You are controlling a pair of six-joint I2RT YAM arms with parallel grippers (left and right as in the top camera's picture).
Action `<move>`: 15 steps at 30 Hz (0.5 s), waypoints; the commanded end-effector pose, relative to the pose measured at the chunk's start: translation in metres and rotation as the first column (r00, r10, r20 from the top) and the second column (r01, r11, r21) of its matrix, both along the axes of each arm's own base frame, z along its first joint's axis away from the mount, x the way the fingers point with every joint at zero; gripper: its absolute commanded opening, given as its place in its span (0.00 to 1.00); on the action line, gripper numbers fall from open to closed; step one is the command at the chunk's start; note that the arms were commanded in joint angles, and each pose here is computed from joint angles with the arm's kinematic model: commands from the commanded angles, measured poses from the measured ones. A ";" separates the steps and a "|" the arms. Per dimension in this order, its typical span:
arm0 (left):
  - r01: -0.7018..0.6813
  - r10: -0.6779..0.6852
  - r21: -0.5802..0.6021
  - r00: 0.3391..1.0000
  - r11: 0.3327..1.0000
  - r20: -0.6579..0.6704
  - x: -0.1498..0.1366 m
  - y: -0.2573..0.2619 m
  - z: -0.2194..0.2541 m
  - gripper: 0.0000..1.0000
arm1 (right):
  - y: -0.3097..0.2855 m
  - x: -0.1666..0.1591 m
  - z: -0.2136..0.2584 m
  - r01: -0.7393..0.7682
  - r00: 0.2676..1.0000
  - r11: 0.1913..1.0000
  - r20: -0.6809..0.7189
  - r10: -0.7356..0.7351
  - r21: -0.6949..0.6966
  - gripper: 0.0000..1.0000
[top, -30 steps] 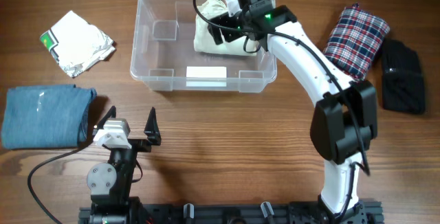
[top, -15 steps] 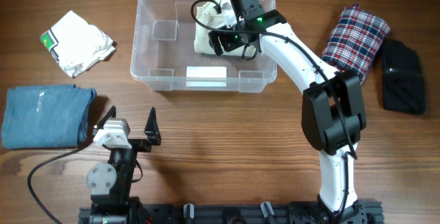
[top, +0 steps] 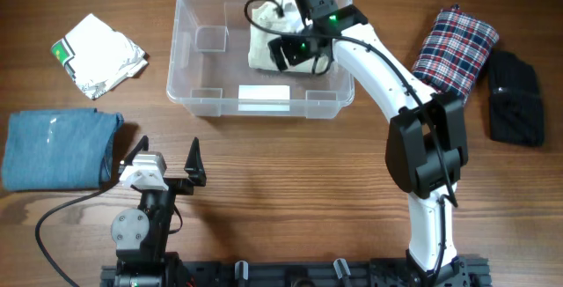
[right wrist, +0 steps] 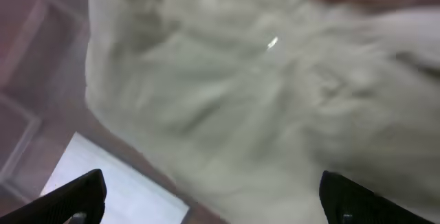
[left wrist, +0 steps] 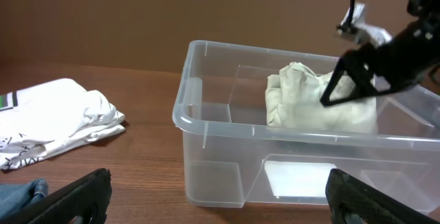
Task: Pack container
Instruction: 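Press and flatten the cream cloth inside the bin with the right gripper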
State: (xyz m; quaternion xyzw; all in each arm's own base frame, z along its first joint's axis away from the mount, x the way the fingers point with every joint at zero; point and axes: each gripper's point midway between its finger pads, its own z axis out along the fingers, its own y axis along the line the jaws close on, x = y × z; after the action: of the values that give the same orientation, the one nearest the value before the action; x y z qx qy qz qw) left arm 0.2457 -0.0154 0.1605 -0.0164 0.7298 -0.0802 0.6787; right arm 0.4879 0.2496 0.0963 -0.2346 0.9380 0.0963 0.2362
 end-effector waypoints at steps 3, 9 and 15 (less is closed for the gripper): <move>0.018 -0.018 -0.003 1.000 1.000 -0.002 0.000 -0.003 -0.002 1.00 | -0.034 0.040 0.054 0.137 0.975 0.991 0.176 -0.133 -0.009 1.00; 0.018 -0.018 -0.003 1.000 1.000 -0.002 0.000 -0.003 -0.002 1.00 | -0.064 0.068 0.067 0.224 0.939 0.974 0.272 -0.213 -0.011 1.00; 0.017 -0.017 -0.003 1.000 1.000 -0.002 0.000 -0.003 -0.002 1.00 | -0.054 0.065 0.059 0.161 0.957 0.987 0.242 -0.160 0.015 0.89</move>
State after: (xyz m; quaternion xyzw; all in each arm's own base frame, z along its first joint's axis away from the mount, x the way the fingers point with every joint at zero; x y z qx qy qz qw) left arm 0.2457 -0.0154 0.1605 -0.0164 0.7298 -0.0802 0.6787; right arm 0.5537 0.1861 0.1385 -0.1575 0.9262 0.0212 0.3420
